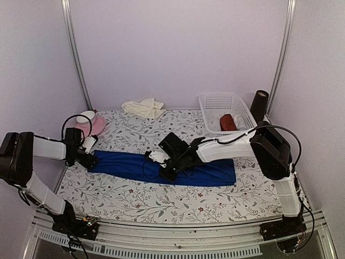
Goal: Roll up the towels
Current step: Smooth out the towel at the center of the board.
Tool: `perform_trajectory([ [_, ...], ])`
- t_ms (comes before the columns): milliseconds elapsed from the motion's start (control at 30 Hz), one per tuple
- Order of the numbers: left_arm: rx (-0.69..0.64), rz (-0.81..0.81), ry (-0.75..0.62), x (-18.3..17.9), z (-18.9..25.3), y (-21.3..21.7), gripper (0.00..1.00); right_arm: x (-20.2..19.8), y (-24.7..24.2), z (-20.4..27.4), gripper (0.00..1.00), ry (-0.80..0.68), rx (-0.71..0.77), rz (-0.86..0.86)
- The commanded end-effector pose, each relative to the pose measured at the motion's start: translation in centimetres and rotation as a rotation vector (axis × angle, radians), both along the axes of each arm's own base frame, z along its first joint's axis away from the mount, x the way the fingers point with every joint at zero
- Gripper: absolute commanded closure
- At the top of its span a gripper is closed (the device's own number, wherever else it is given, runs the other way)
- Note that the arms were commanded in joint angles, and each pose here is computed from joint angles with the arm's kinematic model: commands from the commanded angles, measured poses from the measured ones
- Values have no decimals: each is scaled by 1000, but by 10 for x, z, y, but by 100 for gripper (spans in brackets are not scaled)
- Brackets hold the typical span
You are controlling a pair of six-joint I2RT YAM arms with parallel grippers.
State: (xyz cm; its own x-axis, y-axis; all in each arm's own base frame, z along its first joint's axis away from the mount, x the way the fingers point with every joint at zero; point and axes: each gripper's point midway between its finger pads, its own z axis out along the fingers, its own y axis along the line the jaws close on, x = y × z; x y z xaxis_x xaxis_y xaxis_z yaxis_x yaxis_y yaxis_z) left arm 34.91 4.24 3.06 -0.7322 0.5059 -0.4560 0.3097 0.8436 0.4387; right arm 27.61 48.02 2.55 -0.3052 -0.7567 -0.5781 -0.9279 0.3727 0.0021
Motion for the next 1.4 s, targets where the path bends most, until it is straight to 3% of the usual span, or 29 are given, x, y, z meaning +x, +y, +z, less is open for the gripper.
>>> perform_trajectory([
  [0,66,23,51,-11,-15,11,3,6,9,12,92,23,48,-17],
  [700,46,8,52,-12,-13,4,3,10,3,-10,88,52,-2,-51],
  [1067,47,10,49,-12,-13,5,3,9,3,-11,97,55,-4,-50],
  [1367,46,7,39,-10,-9,5,3,9,6,7,98,59,34,-45],
])
